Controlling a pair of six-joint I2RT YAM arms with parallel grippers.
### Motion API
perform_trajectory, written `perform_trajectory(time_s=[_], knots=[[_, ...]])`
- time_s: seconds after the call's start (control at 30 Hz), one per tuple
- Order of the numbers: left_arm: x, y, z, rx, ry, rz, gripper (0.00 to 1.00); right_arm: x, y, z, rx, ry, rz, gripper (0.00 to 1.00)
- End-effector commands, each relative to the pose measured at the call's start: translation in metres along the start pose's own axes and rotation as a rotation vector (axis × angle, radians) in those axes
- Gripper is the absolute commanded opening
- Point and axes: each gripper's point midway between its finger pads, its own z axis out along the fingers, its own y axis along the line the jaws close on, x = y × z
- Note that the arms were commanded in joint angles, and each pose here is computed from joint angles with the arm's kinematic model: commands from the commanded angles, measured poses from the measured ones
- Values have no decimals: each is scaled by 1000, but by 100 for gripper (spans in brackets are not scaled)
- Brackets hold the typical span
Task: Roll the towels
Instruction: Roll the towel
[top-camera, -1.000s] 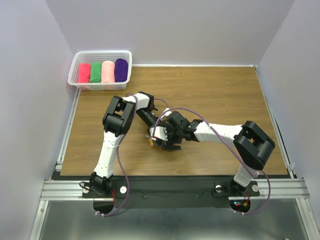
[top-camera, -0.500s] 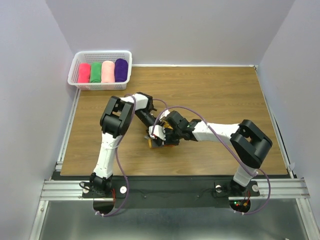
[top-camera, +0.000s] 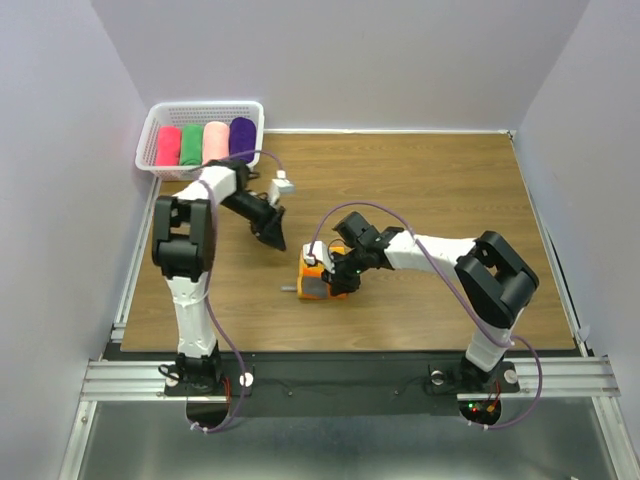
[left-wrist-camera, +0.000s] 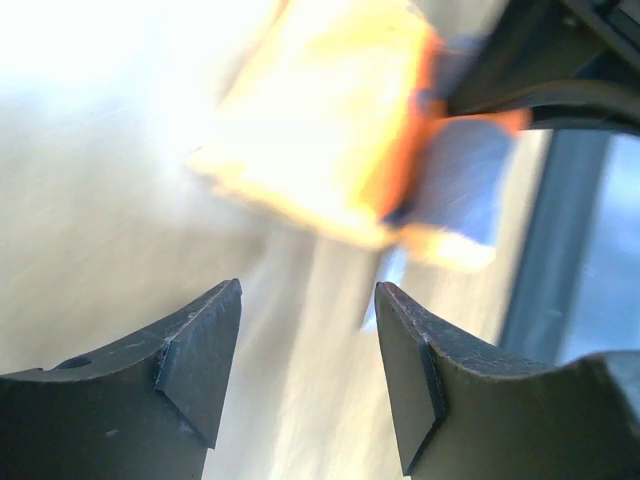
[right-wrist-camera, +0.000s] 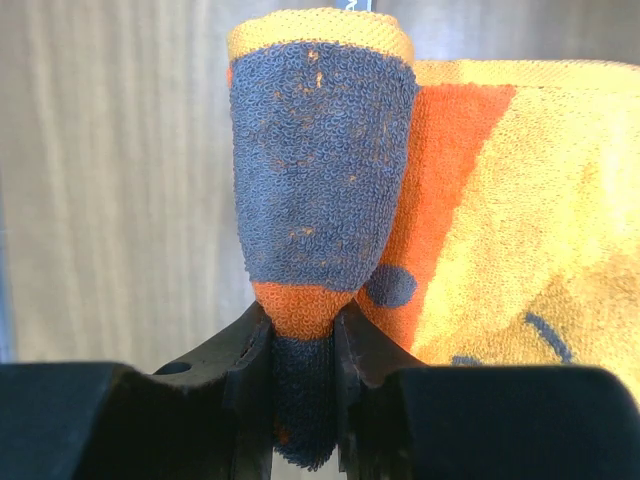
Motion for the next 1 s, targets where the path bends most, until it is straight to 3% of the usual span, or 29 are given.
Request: perform_trajectory(time_s=[0.0,0.17,0.37,0.5,0.67,0.97], knots=[[-29,8,-63,-134,-154,113,67,16,29,2,-156,58,164,14],[-31,2,-113,-404,-268,235,70,7,21,-1,-263,-11,347,15],[-12,-34,-119,-667,-319,434,75,9,13,-3,-414,-47,586,18],[9,-62,-61,-751,-180,744,82,11,8,-2,-562,-55,726,21],[14,-89,-10,-729,-108,985,89,12,2,1,-597,-66,819,23],[-4,-112,57,-594,6,1148,99,21,8,3,-670,-66,892,25]])
